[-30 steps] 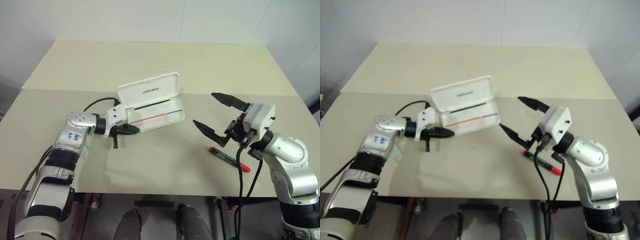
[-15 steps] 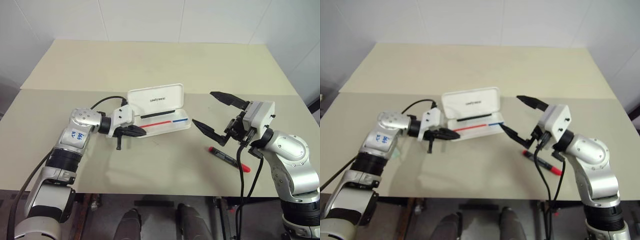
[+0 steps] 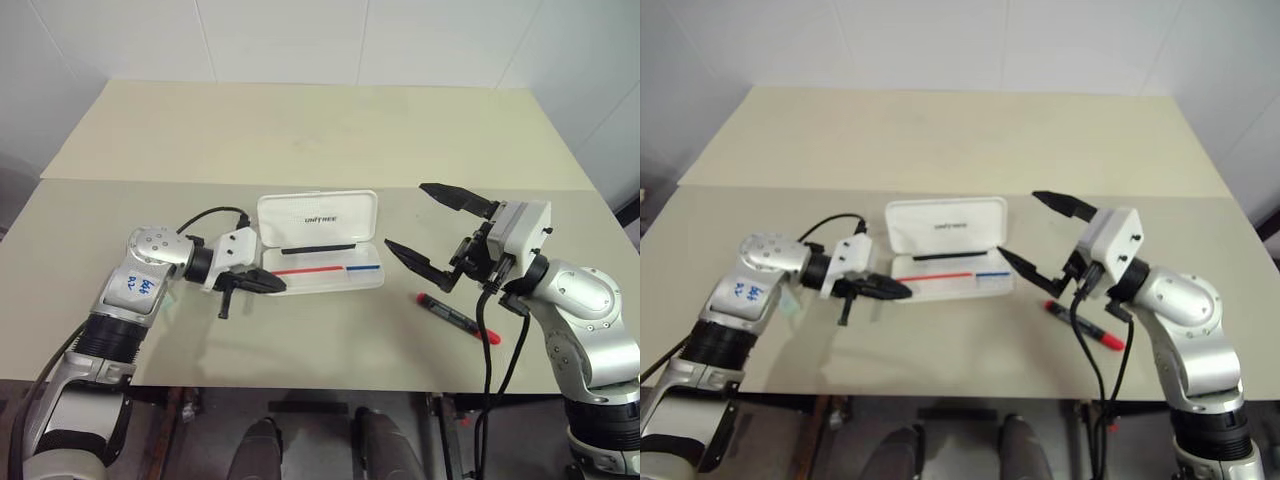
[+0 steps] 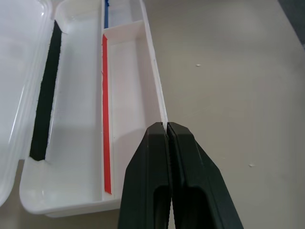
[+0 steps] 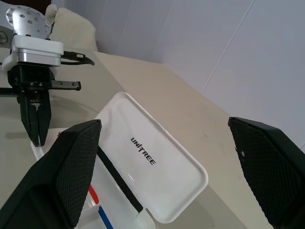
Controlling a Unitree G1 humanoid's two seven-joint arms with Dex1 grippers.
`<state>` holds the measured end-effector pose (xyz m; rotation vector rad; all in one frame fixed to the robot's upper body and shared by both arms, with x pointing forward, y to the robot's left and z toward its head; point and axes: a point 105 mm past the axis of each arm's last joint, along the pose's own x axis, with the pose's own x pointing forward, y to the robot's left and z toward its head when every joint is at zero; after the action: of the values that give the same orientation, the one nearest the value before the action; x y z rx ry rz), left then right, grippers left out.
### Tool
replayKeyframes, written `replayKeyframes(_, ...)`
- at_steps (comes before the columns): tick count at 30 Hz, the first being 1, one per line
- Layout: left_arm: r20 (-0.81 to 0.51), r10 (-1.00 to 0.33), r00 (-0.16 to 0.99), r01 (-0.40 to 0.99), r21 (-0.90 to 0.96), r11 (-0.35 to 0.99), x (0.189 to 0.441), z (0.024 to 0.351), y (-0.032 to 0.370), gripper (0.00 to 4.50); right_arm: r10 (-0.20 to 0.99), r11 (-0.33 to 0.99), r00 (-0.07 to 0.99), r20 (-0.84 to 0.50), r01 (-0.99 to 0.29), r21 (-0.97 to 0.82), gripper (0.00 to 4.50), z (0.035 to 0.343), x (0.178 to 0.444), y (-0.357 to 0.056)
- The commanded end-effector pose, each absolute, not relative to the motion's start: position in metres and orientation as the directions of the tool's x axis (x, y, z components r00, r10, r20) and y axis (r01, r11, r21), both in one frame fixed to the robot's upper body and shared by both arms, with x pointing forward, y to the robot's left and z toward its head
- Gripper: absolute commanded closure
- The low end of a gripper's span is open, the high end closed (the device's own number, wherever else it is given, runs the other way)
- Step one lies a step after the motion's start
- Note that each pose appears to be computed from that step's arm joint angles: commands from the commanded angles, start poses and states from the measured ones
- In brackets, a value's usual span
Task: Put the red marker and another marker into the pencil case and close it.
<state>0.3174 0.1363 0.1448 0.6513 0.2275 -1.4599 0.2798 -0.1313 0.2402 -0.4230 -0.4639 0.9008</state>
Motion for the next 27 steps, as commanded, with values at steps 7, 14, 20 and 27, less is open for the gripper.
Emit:
replayKeyframes(7,-0.538,-0.842,0.044,0.952,0.278,-0.127,0.302,0.139,0.135,4.48,0.821,0.547,0.533,0.204,-0.632,-0.549,0.00,0.247,0.273,-0.136)
replayKeyframes(14,-0.523,-0.850,0.062,0.949,0.294,-0.111,0.305,0.138,0.139,4.48,0.823,0.545,0.530,0.203,-0.637,-0.546,0.00,0.246,0.273,-0.135)
replayKeyframes(20,-0.389,-0.920,0.050,0.959,0.276,-0.065,0.300,0.160,0.134,3.17,0.825,0.545,0.530,0.197,-0.653,-0.526,0.00,0.241,0.273,-0.135)
replayKeyframes(27,-0.138,-0.990,0.034,0.978,0.209,0.004,0.284,0.202,0.137,0.79,0.827,0.546,0.531,0.185,-0.678,-0.492,0.00,0.234,0.274,-0.138)
